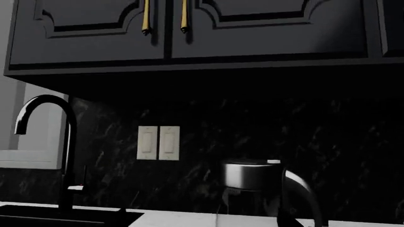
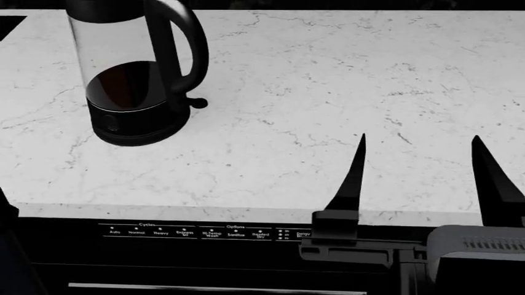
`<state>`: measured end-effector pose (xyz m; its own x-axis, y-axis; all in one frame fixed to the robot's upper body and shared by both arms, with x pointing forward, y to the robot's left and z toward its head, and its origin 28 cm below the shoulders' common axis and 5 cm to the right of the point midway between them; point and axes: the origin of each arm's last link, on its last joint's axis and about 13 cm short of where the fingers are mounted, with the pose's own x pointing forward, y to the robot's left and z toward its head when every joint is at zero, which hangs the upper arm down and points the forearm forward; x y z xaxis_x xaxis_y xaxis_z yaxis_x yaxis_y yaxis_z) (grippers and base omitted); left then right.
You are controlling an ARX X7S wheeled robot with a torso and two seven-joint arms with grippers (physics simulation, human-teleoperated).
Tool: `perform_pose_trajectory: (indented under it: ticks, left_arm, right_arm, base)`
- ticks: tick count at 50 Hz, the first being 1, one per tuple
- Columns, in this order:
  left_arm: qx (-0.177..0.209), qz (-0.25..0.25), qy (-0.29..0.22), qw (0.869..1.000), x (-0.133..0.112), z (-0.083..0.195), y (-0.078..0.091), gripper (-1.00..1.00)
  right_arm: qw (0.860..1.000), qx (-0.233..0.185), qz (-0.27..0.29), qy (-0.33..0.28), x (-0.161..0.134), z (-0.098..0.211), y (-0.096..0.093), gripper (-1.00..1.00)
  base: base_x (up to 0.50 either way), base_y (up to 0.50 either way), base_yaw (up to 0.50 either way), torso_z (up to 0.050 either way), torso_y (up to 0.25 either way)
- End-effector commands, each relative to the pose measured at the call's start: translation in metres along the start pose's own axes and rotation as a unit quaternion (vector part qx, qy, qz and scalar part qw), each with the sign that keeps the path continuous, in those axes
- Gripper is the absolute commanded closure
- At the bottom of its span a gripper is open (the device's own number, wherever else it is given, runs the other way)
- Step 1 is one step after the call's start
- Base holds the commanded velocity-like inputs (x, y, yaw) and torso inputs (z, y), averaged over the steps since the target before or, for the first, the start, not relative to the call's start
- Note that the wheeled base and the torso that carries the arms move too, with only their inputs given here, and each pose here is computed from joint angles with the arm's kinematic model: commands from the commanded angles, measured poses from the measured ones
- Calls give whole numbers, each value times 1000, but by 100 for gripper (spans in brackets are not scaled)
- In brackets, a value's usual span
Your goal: Press the button to open the lid of the electric kettle.
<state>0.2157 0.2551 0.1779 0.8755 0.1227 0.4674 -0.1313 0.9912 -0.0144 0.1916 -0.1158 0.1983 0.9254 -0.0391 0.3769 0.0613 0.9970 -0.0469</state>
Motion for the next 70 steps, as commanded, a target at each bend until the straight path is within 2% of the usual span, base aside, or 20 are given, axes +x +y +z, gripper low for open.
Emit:
perform_pose_trajectory:
  ticks: [1,3,4,5,7,11,24,30,33,37,39,40,46,47,54,62,65,67,69,70]
  left_arm:
    - [7,30,-27,999,2,13,11,-100]
    - [21,35,-33,999,2,13,11,-100]
    - [13,37,-34,999,1,13,12,-100]
    - [27,46,-32,998,2,13,12,-100]
    - [25,66,-20,997,6,12,13,-100]
    - [42,89,-40,994,6,13,15,-100]
    - [23,88,-36,995,6,19,20,-100]
    - [10,99,-33,994,7,21,24,-100]
    - [13,97,-31,995,7,20,23,-100]
    - [13,100,-30,994,7,20,25,-100]
    - [14,101,-30,994,7,21,25,-100]
    - [14,102,-30,994,7,21,25,-100]
    - [9,105,-29,994,7,22,27,-100]
    - [7,104,-29,994,6,23,28,-100]
    - [-1,106,-28,994,6,25,32,-100]
    - [-2,117,-29,993,7,26,35,-100]
    - [-2,118,-30,993,7,27,35,-100]
    - [-2,119,-30,992,7,27,36,-100]
    - [-2,119,-30,992,7,27,36,-100]
    - [-1,120,-31,992,6,27,36,-100]
  right_arm:
    - [1000,-3,9,-15,-2,13,1,-100]
    - [1000,-2,8,-17,-2,13,1,-100]
    - [1000,-7,6,-18,-2,13,1,-100]
    - [1000,-8,6,-20,-3,14,1,-100]
    - [1000,-14,5,-22,-4,13,1,-100]
    - [999,-13,19,-33,-6,14,2,-100]
    - [999,7,29,-39,-6,14,3,-100]
    - [998,35,31,-40,-7,14,2,-100]
    - [998,32,32,-36,-7,15,2,-100]
    - [999,26,5,-29,-7,15,0,-100]
    - [999,33,27,-21,-8,15,1,-100]
    - [999,30,28,-34,-9,16,1,-100]
    - [999,29,29,-21,-7,17,2,-100]
    - [998,44,37,-18,-7,18,2,-100]
    - [999,36,32,-14,-6,24,2,-100]
    - [999,33,30,-12,-6,26,0,-100]
    - [999,37,33,-8,-5,24,0,-100]
    - [999,26,37,19,-2,25,0,-100]
    - [997,23,21,75,5,32,-3,-100]
    - [998,20,33,58,7,44,-3,-100]
  base:
    - [66,500,0,50,0]
    - [105,500,0,50,0]
    - [129,500,0,0,0]
    - [156,500,0,0,0]
    - [250,500,0,0,0]
    - [457,271,0,0,0]
    - [500,72,0,0,0]
    - [500,62,0,0,0]
    - [500,64,0,0,0]
    - [5,0,0,0,0]
    - [0,0,0,0,0]
    - [152,0,0,0,0]
    - [500,-77,0,0,0]
    - [500,-43,0,0,0]
    - [500,-21,0,0,2]
    - [30,-2,0,0,0]
    - [333,0,0,0,0]
    - [80,0,0,0,0]
    - [0,0,0,0,0]
    - [0,0,0,0,0]
